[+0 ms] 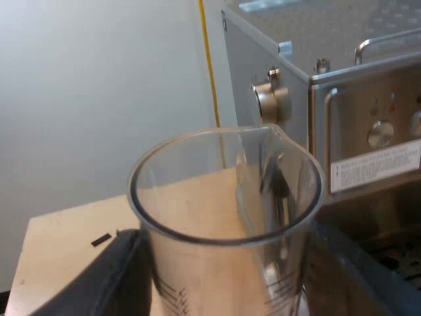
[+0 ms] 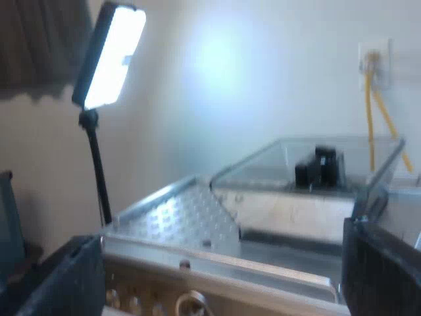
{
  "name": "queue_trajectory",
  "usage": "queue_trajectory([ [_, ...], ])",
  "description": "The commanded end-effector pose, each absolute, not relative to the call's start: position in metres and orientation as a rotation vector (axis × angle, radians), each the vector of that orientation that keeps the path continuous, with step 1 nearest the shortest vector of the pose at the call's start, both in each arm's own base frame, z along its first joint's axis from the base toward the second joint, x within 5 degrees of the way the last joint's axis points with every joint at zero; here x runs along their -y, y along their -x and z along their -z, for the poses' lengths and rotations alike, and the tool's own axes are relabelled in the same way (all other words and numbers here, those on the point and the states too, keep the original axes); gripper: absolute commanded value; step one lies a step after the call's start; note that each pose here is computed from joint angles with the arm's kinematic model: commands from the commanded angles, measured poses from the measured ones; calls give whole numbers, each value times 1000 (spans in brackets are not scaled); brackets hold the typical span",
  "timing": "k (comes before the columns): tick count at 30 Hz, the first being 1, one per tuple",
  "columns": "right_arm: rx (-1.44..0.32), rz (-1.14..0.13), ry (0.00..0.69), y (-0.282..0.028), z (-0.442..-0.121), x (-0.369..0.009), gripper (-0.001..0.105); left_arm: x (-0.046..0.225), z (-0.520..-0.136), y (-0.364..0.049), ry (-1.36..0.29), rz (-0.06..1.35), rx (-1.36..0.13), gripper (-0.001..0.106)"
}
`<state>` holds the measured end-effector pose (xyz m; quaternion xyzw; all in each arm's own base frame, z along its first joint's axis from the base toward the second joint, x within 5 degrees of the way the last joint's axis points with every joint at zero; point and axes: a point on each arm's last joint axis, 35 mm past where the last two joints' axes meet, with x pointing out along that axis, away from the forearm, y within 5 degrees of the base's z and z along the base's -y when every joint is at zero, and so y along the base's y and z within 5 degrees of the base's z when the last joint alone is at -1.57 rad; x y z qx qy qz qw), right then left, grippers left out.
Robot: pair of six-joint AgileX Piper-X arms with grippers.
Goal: Pour the beans into the coffee machine
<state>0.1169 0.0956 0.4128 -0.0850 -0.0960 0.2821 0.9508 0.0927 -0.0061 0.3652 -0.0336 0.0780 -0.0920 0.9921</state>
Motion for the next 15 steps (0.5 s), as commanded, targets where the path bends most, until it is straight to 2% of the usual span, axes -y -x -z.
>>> queue_trajectory([
  [1, 266, -552, 167, -113, -424, -92, 79, 7, -372, -98, 69, 191, -154, 22],
  [10, 253, -539, 170, -114, -420, -93, 79, 7, -401, -133, 71, 195, -174, 22],
  [15, 244, -541, 178, -116, -418, -95, 79, 14, -422, -153, 68, 256, -173, 22],
])
